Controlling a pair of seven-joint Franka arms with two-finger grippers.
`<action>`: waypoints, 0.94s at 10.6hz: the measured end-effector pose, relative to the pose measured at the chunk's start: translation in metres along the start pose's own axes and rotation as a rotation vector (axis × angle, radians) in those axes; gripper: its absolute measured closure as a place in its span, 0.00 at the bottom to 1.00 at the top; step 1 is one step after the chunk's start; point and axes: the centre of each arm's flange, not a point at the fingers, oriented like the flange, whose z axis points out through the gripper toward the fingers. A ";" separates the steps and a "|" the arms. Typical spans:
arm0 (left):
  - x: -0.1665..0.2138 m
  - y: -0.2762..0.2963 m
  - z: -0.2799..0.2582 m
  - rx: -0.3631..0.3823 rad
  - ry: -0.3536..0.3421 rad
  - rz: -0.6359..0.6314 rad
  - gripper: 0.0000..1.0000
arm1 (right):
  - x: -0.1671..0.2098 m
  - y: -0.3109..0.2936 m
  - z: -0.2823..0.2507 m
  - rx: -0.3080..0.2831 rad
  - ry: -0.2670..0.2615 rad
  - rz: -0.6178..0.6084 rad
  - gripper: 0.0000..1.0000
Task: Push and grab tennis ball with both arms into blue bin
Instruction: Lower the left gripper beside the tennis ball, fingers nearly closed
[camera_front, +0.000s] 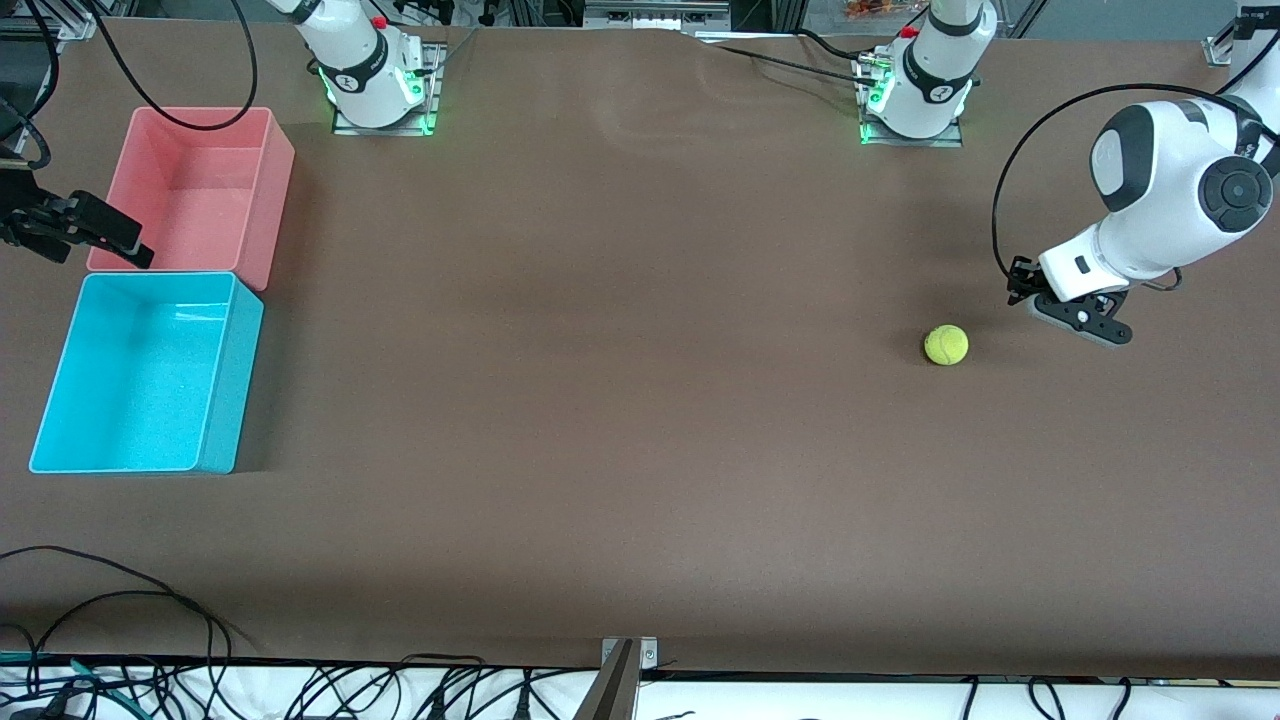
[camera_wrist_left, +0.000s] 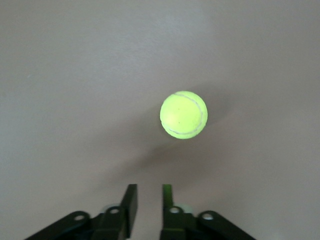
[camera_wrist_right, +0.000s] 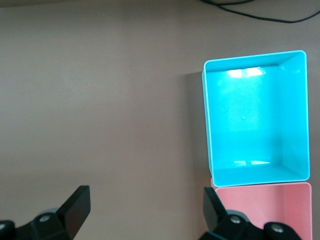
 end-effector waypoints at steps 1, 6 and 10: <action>-0.003 -0.002 0.003 -0.003 -0.003 0.084 0.84 | 0.000 0.000 0.000 0.000 0.000 0.000 0.00; -0.010 -0.030 0.024 0.011 0.015 0.563 0.99 | 0.000 0.000 0.001 0.000 -0.001 0.001 0.00; 0.001 -0.038 0.063 0.036 0.027 0.781 0.99 | 0.003 0.001 0.008 -0.001 -0.014 0.002 0.00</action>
